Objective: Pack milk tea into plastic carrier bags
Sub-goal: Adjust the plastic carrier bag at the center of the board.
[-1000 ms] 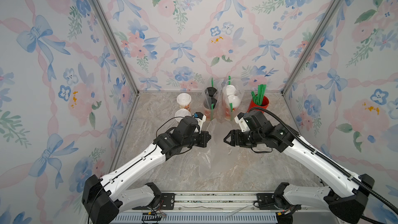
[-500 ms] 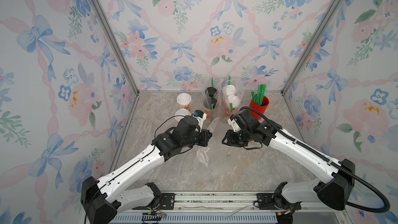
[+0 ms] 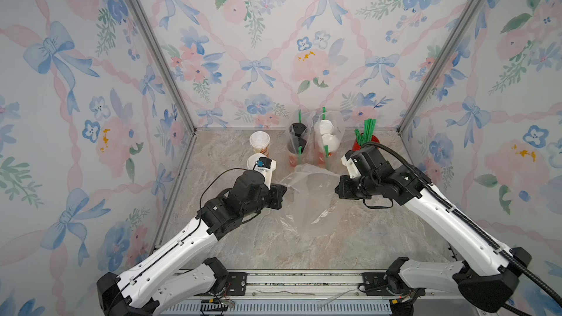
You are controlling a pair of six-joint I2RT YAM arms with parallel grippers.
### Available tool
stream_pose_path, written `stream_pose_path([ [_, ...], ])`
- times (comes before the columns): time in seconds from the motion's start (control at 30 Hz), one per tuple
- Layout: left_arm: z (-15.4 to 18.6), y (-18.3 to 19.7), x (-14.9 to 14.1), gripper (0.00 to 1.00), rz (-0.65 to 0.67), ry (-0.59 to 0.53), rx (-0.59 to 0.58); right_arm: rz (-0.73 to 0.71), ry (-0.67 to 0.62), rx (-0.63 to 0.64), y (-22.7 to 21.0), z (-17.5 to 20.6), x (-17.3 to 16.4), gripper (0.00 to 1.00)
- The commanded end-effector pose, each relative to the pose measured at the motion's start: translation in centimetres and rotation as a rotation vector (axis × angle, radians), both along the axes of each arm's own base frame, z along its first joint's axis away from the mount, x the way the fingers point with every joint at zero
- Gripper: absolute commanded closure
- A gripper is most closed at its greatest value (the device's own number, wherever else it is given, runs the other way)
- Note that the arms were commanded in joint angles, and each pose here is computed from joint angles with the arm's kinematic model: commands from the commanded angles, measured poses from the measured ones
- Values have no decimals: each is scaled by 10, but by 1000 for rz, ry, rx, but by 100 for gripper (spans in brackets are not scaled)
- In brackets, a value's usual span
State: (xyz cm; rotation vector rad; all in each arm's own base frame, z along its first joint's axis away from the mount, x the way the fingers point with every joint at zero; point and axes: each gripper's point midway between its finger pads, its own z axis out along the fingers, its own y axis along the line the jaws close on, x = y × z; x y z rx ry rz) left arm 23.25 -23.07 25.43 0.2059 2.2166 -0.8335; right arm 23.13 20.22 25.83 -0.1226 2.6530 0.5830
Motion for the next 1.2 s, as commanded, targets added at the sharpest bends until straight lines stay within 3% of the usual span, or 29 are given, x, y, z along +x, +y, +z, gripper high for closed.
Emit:
stream_pose_path([
  [0.0, -27, -2, -4, 100, -22, 75, 34, 45, 51, -55, -4, -9, -9, 100],
  [0.17, -40, -11, -6, 94, -59, 121, 49, 70, 73, -31, 11, -20, -4, 99],
  [0.23, -31, -13, -4, 86, -66, 100, 42, 81, 79, -22, 18, -24, -2, 95],
  [0.4, -6, -20, 5, 62, -99, 22, 44, 113, 65, 6, 31, -23, 5, 95],
  [0.5, 4, -31, 8, 57, -149, -3, 50, 134, 64, 11, 36, -24, 8, 97],
  [0.57, 6, -35, 11, 57, -168, -9, 54, 145, 66, 12, 38, -24, 9, 97],
  [0.77, 3, -37, 17, 77, -174, 0, 63, 164, 84, -2, 39, -25, 8, 97],
  [0.9, 3, -33, 16, 82, -150, 5, 54, 148, 84, 4, 37, -23, 6, 94],
  [1.03, 4, -25, 17, 89, -96, 12, 41, 124, 105, 24, 37, -21, -4, 63],
  [1.17, 3, -20, 17, 92, -66, 17, 34, 126, 124, 55, 43, -22, -17, 57],
])
